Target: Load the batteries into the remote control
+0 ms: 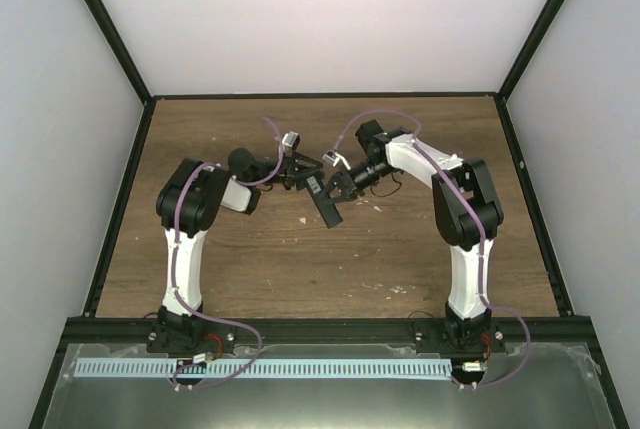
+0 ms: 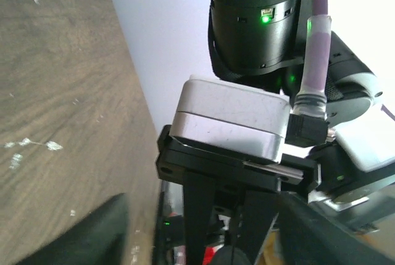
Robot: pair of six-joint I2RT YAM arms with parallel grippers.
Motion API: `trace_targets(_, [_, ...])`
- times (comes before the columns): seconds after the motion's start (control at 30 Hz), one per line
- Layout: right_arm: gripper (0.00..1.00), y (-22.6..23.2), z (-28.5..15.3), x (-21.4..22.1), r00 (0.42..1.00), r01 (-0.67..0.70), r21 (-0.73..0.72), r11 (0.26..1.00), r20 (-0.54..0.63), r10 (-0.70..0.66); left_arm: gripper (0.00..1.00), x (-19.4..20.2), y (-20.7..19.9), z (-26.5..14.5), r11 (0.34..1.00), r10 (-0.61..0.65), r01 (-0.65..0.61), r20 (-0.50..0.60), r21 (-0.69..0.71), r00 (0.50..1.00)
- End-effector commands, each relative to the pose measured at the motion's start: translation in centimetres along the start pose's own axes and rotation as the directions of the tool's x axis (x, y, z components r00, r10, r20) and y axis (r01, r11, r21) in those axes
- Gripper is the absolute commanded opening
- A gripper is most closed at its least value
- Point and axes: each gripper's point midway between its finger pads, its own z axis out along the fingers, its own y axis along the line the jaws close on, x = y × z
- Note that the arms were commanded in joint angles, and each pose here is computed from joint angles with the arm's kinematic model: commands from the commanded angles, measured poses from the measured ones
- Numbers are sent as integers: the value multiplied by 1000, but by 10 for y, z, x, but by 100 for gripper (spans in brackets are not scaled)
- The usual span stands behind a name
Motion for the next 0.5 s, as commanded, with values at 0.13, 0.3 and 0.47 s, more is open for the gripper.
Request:
trace_targets(0.13, [1,-8,-7,-6,1000,30,74,997,7,-31,100,-13,-10,-29,995,103,-102,133,-13,986])
trace_targets(0.3, [1,-47,-35,-9,997,-54,269,962,66,38,100,-20,3,-63,989,123,-98,237,-114,964])
trace_targets(0.47, [1,-101,-83,-10,989,-140,646,751,127,75,100,-26,15,-82,959,150,-71,280,-276,948])
